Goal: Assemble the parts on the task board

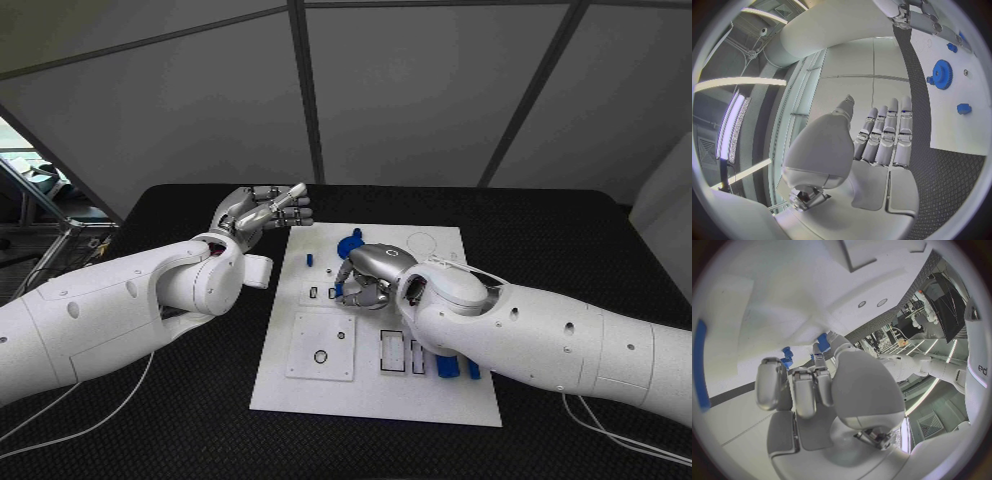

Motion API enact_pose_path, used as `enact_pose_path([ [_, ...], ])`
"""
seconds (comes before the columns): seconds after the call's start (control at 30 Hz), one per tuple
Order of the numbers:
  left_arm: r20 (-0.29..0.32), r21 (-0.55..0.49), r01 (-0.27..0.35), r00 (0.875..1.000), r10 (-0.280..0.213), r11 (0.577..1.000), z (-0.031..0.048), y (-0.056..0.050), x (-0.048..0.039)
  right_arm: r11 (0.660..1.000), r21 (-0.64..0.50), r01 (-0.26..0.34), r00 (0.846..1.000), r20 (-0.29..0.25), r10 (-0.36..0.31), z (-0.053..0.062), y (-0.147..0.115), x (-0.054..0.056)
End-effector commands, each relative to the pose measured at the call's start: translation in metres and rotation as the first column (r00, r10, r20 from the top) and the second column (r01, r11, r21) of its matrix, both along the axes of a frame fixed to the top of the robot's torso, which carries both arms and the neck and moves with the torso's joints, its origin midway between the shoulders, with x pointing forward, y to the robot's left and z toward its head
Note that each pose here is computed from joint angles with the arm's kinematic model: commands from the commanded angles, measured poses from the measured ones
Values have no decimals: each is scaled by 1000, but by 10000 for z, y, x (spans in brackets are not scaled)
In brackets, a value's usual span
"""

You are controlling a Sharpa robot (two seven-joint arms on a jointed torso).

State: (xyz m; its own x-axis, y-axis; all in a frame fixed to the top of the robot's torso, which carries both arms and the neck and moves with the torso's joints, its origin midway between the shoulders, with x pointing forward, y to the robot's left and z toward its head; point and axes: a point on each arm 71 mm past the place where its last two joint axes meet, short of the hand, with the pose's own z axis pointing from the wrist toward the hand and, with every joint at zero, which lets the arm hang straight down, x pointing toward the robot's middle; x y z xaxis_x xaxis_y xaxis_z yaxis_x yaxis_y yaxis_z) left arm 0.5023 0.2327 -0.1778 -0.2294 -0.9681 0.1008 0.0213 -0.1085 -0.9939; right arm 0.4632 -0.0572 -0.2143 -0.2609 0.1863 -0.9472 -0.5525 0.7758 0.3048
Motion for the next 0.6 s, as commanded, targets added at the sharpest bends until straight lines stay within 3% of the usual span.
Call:
enact_pose_path([
  [0.03,0,-1,13,1000,-13,1000,10,-16,2,999,-34,8,1000,-11,-8,-36,-11,3],
  [0.6,-2,1,11,1000,-11,1000,9,-13,2,999,-36,14,1000,-8,-14,-36,-4,6],
])
